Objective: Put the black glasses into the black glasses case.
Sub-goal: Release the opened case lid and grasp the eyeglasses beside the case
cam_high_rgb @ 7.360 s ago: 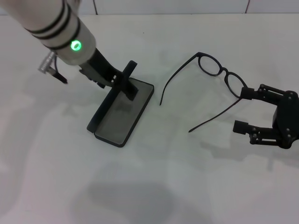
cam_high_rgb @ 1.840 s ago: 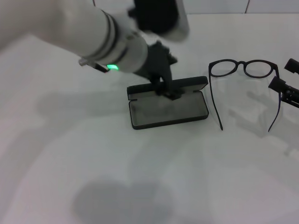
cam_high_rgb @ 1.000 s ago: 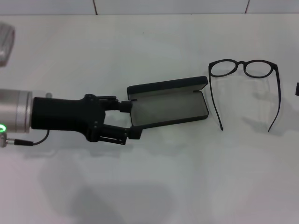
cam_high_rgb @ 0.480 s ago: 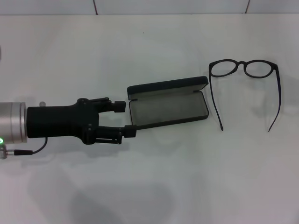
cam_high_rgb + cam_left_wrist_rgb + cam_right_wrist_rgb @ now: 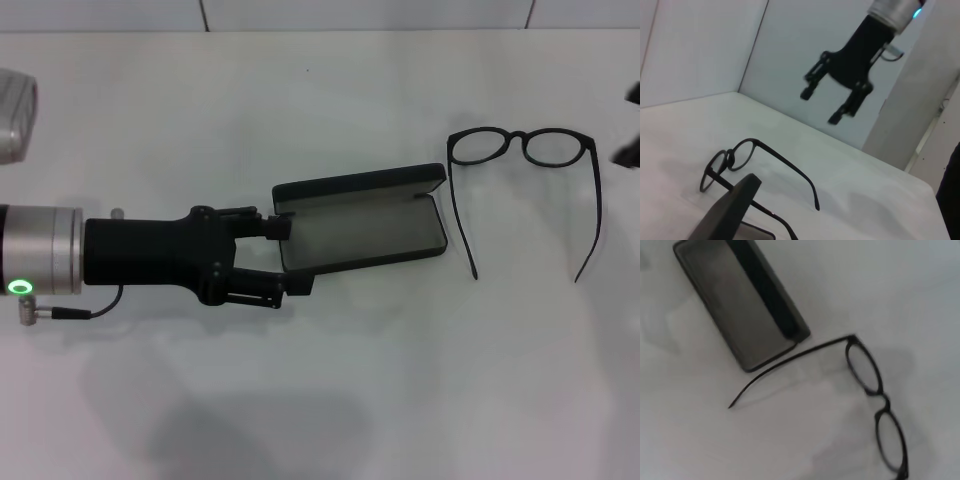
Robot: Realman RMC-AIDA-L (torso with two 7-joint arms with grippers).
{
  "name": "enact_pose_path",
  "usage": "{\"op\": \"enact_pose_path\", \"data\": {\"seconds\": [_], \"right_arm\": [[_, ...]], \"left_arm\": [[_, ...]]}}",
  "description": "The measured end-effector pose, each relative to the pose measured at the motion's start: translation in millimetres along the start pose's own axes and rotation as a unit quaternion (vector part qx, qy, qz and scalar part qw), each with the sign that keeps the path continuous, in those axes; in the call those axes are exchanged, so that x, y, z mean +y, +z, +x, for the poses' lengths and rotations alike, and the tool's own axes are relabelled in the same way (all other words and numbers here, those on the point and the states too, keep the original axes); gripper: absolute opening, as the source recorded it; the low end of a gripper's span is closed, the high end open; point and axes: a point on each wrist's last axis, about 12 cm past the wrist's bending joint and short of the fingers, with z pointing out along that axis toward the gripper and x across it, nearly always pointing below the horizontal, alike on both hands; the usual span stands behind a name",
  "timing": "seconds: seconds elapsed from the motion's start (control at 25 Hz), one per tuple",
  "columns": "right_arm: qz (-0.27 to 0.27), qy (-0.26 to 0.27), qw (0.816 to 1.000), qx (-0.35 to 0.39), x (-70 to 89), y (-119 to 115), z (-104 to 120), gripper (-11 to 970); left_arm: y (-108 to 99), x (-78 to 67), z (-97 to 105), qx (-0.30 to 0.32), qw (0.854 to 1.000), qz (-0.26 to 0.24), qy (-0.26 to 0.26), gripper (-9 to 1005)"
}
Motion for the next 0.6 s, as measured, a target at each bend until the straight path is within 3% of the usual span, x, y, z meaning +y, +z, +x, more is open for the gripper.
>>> {"op": "enact_pose_path", "data": {"seconds": [0.28, 0.6], "right_arm": [[0.042, -0.06, 0.997, -0.021, 3.2, 45, -28, 761], [0.051, -0.065, 0.996, -0.033, -6.4, 81, -27, 754]], "left_arm": [[4, 0.3, 2, 0.003, 1.0, -0.001, -0.005, 894], [10, 1.2, 9, 0.006, 1.0, -0.003, -0.017, 894]]}}
